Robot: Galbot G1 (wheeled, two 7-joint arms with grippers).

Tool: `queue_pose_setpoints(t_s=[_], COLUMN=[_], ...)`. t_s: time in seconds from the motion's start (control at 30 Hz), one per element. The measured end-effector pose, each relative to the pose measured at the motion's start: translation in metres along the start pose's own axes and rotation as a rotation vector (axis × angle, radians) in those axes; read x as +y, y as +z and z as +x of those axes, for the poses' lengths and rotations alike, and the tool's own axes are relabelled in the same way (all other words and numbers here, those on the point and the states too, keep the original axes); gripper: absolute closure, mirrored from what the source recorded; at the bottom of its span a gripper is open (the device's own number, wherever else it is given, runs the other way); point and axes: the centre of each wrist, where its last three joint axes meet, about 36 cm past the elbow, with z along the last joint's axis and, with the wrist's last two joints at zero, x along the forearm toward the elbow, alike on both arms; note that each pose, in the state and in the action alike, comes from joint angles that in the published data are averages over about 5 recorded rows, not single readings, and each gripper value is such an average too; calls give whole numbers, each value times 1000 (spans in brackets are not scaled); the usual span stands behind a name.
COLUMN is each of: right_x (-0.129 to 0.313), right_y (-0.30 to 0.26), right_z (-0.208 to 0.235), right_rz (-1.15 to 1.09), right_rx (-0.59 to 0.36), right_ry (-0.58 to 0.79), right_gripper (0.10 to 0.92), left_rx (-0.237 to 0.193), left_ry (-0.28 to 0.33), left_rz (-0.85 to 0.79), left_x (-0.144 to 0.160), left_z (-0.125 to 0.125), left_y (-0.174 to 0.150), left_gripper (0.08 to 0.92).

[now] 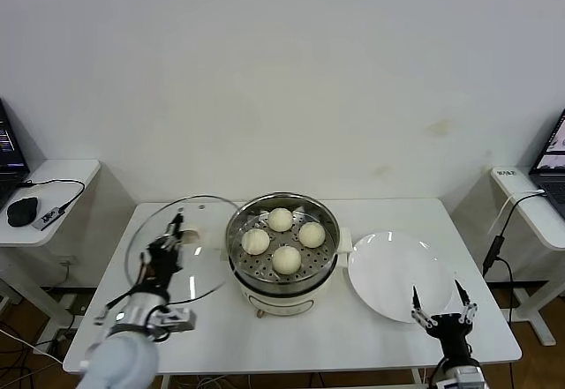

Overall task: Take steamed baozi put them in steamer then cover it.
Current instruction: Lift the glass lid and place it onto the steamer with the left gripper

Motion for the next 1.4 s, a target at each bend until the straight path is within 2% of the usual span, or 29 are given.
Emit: queue_pose_setpoints(t_s=[0.43,0.77,1.07,1.4], right_x=[11,15,14,11], right_y=[9,15,18,22], right_z=[-6,-6,-5,-2], right_rz=[54,74,81,85], right_rx=[19,34,41,42], right_ry=[6,-6,-15,-24], right_gripper=[200,200,200,200], left_rx=[-39,-73,-85,-74], left_ry=[46,67,78,95], left_rz=[-54,-61,-84,-112], left_x=[1,-4,-18,-35], left_z=[-42,-63,-75,-85], left_y=[-93,-150,-180,-187], left_gripper=[867,867,867,867])
